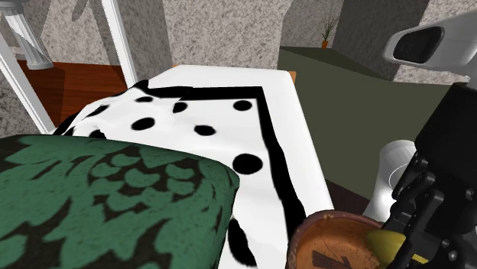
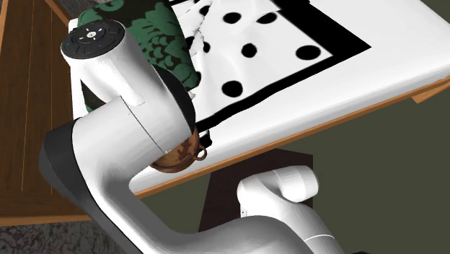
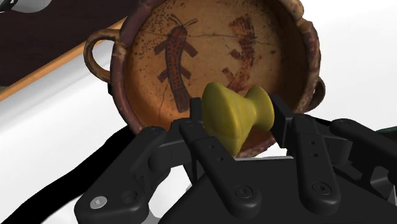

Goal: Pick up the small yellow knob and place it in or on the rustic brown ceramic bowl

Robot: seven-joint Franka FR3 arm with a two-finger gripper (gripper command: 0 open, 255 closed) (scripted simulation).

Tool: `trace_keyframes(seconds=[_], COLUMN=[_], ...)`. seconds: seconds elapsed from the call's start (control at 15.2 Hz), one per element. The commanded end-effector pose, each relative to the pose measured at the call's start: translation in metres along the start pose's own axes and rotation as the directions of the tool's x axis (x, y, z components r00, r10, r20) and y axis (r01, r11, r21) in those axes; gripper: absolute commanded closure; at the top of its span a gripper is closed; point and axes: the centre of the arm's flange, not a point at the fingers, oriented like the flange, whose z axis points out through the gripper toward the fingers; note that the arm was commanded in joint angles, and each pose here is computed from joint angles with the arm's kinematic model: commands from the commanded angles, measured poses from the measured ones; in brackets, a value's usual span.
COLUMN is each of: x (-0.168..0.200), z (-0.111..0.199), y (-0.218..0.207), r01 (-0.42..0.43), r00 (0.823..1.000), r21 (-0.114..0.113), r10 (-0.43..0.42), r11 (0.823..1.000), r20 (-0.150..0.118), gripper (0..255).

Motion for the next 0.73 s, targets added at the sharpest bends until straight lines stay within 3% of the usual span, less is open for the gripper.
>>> trace_keyframes(seconds=[0.0,0.26,0.66], x=[0.000,-0.001,-0.001], z=[0.012,0.032,0.032], y=[0.001,0.003,0.003], r01=[0.000,0.000,0.000], r00=[1.000,1.000,1.000], r21=[0.000,0.000,0.000], r10=[0.000,0.000,0.000], r11=[1.000,1.000,1.000], r20=[0.000,0.000,0.000], gripper=[255,255,255])
